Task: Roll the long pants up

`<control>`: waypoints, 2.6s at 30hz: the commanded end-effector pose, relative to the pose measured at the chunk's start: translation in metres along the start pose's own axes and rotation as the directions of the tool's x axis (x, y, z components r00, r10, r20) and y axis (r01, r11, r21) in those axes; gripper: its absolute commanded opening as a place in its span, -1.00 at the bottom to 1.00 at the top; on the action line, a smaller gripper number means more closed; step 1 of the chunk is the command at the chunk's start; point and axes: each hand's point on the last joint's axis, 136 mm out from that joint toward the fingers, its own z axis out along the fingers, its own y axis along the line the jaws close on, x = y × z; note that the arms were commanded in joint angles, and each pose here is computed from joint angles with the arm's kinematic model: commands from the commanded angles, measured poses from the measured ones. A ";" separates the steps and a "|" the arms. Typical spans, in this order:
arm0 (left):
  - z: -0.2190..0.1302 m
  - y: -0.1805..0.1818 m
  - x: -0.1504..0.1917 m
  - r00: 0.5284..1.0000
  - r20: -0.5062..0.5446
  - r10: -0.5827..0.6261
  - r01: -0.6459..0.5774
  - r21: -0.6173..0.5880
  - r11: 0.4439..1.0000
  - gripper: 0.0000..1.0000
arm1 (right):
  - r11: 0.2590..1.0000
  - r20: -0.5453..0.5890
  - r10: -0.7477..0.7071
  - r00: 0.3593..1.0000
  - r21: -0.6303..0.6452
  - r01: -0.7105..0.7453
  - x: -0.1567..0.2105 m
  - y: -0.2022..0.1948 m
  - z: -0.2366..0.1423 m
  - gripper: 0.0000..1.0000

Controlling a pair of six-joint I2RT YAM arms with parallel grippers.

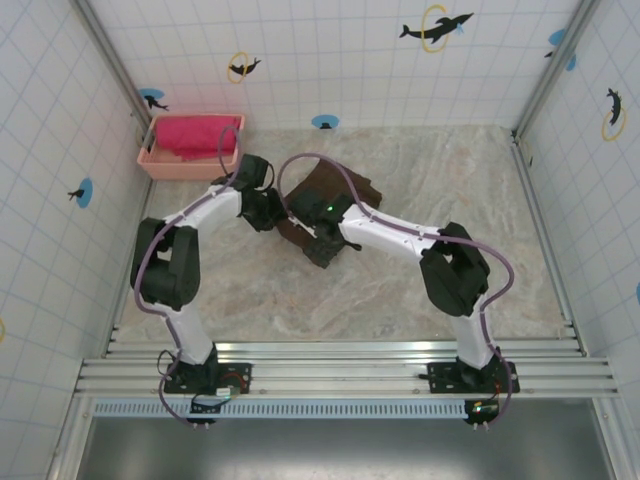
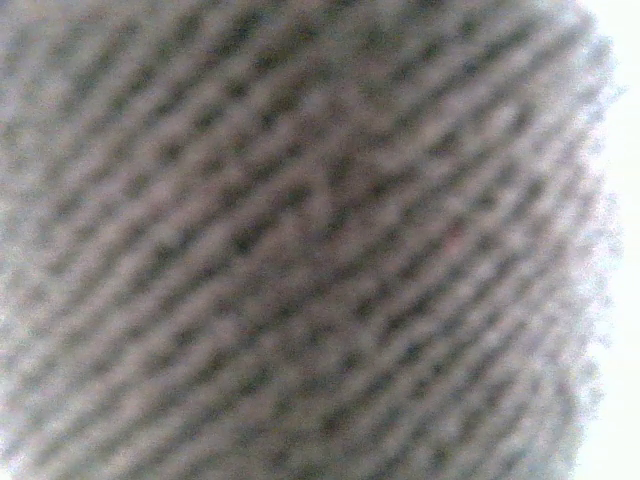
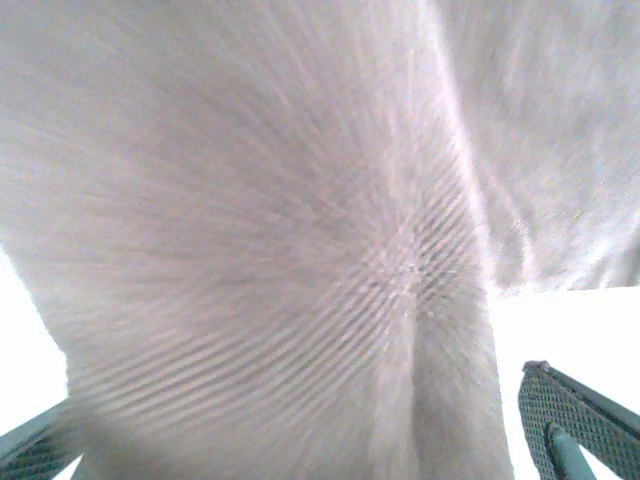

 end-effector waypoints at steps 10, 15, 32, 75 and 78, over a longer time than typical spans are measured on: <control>0.025 0.024 0.038 0.968 -0.245 -0.056 -0.005 -0.244 0.970 -1.00 | 0.986 0.132 -0.038 0.991 0.166 0.016 -0.032 0.011 -0.051 0.97; 0.032 0.038 0.047 0.954 -0.280 -0.104 0.014 -0.305 0.952 -1.00 | 0.947 0.114 -0.015 0.993 0.320 -0.023 -0.030 0.002 -0.024 0.97; 0.038 0.037 0.037 0.949 -0.287 -0.130 0.014 -0.373 0.928 -1.00 | 0.936 -0.027 -0.041 0.999 0.350 0.048 0.009 0.044 0.060 0.97; 0.024 0.045 0.027 0.955 -0.279 -0.105 0.015 -0.306 0.952 -1.00 | 0.793 -0.250 -0.125 0.960 0.557 0.248 0.055 0.063 0.112 -1.00; 0.026 0.025 0.015 0.970 -0.244 -0.019 -0.032 -0.200 0.979 -1.00 | 0.852 -0.235 -0.139 0.962 0.467 0.237 0.055 0.077 0.111 -1.00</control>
